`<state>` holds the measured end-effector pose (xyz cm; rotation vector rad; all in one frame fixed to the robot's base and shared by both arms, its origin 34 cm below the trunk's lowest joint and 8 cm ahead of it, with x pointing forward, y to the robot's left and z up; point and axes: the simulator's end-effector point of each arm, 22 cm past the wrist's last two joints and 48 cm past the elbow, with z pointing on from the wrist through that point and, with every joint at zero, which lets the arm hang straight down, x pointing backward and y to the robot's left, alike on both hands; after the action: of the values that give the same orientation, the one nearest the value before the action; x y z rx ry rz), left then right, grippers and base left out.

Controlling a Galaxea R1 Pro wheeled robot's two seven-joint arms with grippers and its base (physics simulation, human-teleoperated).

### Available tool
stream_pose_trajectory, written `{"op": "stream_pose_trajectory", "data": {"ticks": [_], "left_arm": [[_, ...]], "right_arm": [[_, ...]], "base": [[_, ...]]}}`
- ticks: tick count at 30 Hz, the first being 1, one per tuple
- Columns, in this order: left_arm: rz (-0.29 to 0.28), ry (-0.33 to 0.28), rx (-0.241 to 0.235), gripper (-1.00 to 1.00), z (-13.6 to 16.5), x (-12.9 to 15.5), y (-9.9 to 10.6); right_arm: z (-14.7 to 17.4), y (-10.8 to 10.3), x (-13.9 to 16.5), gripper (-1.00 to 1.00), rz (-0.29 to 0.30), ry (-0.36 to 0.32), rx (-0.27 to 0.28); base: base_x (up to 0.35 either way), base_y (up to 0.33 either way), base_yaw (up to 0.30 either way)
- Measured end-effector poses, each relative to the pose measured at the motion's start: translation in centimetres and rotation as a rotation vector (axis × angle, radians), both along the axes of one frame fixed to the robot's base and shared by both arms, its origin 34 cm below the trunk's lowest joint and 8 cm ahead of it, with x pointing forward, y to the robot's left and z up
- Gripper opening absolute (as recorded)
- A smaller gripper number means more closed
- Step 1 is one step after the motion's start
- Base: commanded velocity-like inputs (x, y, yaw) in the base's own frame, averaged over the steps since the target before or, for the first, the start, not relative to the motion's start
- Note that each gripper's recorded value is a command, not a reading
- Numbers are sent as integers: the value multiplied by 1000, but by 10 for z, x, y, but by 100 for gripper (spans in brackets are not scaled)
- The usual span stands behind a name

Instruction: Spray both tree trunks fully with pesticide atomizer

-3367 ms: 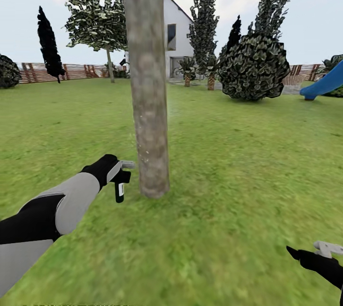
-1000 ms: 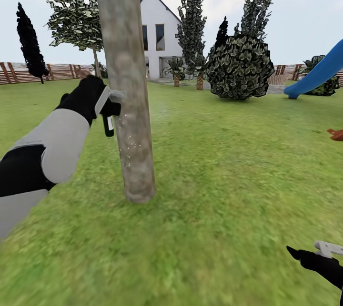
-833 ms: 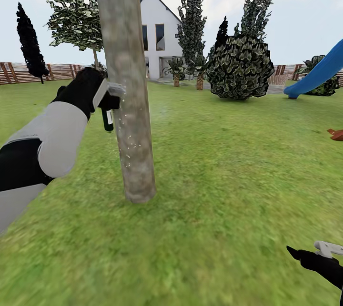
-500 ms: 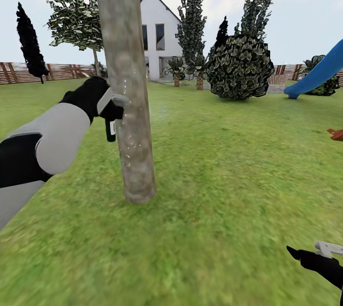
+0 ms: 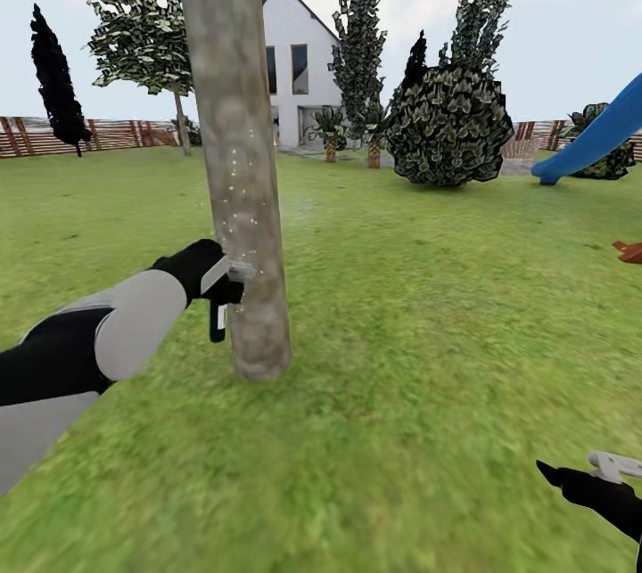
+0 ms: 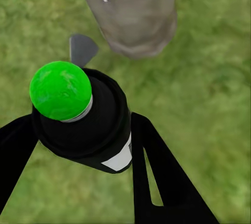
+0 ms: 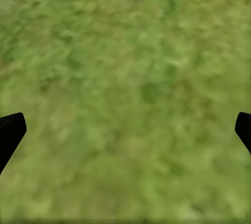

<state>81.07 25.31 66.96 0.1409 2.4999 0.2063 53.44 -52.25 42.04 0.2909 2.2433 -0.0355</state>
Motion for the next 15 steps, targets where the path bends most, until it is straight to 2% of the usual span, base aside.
{"op": "stream_pose_trajectory", "data": {"ticks": [5, 9, 12, 15], "left_arm": [[-11, -12, -5, -100, -49, -6, 1], [3, -36, 0, -100, -84, -12, 23], [-1, -67, -12, -100, -109, -16, 24], [-5, -57, -20, -100, -139, -29, 23]], "right_arm": [[0, 0, 0, 100, 0, 0, 0], [0, 0, 0, 100, -1, 0, -1], [0, 0, 0, 100, 0, 0, 0], [0, 0, 0, 100, 1, 0, 0]], "base": [[0, 0, 0], [0, 0, 0], [0, 0, 0], [0, 0, 117]]}}
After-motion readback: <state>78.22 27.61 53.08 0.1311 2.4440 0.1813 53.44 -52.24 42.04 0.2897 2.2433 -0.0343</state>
